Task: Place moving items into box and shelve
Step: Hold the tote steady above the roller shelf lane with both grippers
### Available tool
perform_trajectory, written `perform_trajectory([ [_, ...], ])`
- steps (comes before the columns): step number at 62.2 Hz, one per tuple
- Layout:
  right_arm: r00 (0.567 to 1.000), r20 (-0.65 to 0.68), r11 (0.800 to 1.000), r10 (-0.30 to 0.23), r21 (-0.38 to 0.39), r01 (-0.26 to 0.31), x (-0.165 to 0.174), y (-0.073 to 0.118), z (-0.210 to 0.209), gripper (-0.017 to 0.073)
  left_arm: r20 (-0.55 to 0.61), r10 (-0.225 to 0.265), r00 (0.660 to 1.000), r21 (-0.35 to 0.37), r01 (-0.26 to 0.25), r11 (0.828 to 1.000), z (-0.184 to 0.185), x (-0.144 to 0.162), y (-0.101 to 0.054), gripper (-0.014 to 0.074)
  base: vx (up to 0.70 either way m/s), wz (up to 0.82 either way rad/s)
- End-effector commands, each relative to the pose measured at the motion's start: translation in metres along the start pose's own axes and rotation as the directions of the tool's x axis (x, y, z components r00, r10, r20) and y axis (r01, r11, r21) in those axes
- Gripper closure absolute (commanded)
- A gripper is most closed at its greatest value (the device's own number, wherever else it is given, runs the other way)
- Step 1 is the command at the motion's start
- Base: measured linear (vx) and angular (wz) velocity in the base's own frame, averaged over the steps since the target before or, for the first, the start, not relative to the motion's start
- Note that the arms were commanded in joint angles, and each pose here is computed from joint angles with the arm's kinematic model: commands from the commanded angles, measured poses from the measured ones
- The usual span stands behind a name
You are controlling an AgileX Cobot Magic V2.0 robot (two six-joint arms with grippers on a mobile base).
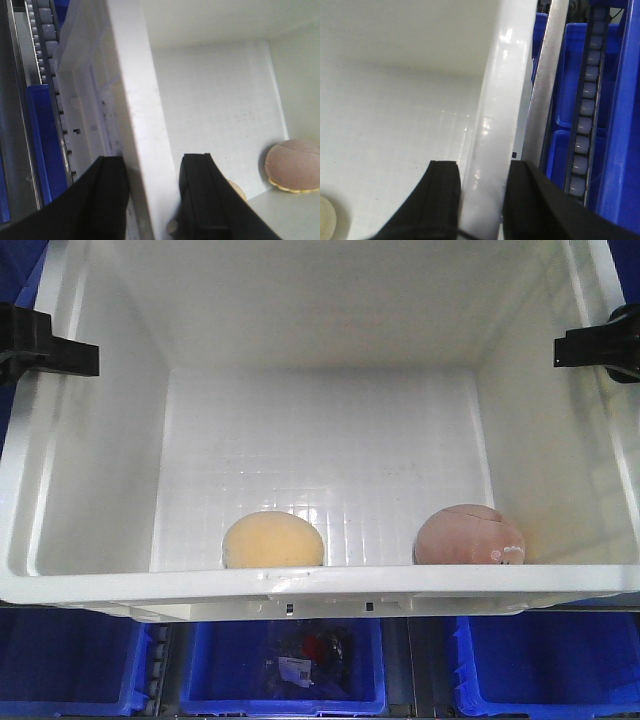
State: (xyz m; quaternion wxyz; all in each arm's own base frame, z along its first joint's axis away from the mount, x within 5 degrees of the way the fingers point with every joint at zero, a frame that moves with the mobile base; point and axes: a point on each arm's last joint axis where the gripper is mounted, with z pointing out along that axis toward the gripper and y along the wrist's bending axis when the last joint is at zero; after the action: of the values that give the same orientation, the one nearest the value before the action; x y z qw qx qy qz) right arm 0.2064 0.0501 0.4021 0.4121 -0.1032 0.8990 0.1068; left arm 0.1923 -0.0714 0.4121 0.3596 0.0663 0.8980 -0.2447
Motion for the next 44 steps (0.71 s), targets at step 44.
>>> perform_trajectory([
  [44,0.977,0.214,1.0,-0.011,0.002,0.011,-0.0217,0.0025,-0.0215,0.0565,0.186,0.004,0.983,0.068,-0.017,0.998,-0.0202,-0.0162,-0.0142,0.06,0.0,0.0],
])
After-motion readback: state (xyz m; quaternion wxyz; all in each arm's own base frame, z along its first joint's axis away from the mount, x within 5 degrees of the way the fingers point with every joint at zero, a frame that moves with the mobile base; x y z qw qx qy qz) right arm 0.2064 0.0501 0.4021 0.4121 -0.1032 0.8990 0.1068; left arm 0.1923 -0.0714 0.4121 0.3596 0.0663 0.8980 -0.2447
